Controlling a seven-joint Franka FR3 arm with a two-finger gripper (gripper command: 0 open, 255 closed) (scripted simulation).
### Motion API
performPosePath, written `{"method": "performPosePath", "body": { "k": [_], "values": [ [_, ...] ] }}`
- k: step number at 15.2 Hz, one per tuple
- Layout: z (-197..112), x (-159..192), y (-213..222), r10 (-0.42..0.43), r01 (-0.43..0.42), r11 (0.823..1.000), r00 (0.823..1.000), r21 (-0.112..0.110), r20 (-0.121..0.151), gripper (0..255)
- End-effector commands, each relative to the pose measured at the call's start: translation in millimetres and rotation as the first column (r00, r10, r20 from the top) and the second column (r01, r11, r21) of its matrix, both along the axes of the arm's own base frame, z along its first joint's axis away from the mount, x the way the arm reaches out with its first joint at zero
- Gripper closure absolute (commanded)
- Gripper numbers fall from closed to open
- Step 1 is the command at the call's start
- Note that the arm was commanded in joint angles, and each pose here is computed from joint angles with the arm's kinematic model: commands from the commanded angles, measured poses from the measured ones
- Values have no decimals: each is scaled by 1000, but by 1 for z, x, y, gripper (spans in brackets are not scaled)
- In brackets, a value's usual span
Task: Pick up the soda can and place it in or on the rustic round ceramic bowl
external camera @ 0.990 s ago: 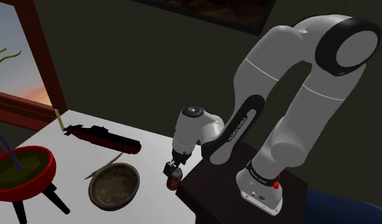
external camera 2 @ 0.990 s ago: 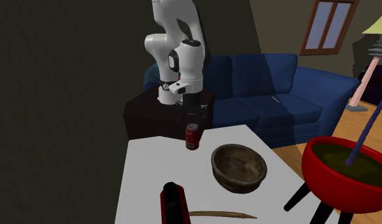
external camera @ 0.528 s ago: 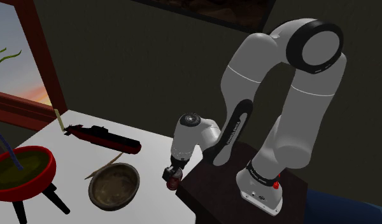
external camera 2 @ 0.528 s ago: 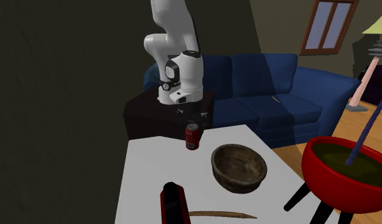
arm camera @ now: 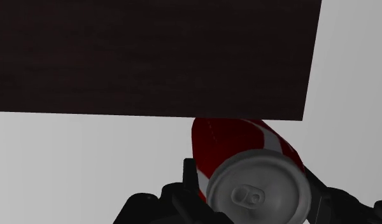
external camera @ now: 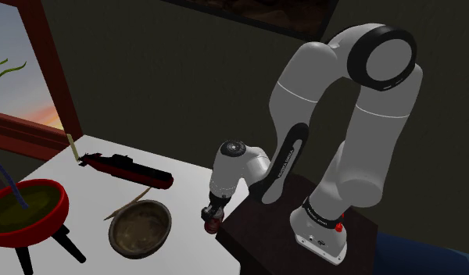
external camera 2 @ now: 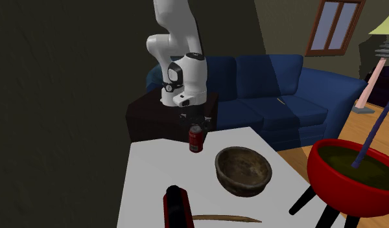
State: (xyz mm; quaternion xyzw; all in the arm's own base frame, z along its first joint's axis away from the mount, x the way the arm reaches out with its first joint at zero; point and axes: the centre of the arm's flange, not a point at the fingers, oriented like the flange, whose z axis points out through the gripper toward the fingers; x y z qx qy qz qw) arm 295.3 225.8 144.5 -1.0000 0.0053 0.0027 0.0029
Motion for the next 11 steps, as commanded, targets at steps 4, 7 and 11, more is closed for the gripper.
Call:
{"method": "performPosePath", "body": {
  "k": [4, 7, 11],
  "values": [
    [0, 0, 0, 0, 0, 1000, 1000, 0, 0, 255],
    [0, 0, 0, 0, 0, 1000, 1000, 0, 0, 255],
    [10, 0, 0, 0, 0, 1000, 1000, 0, 0, 255]
  ]
}}
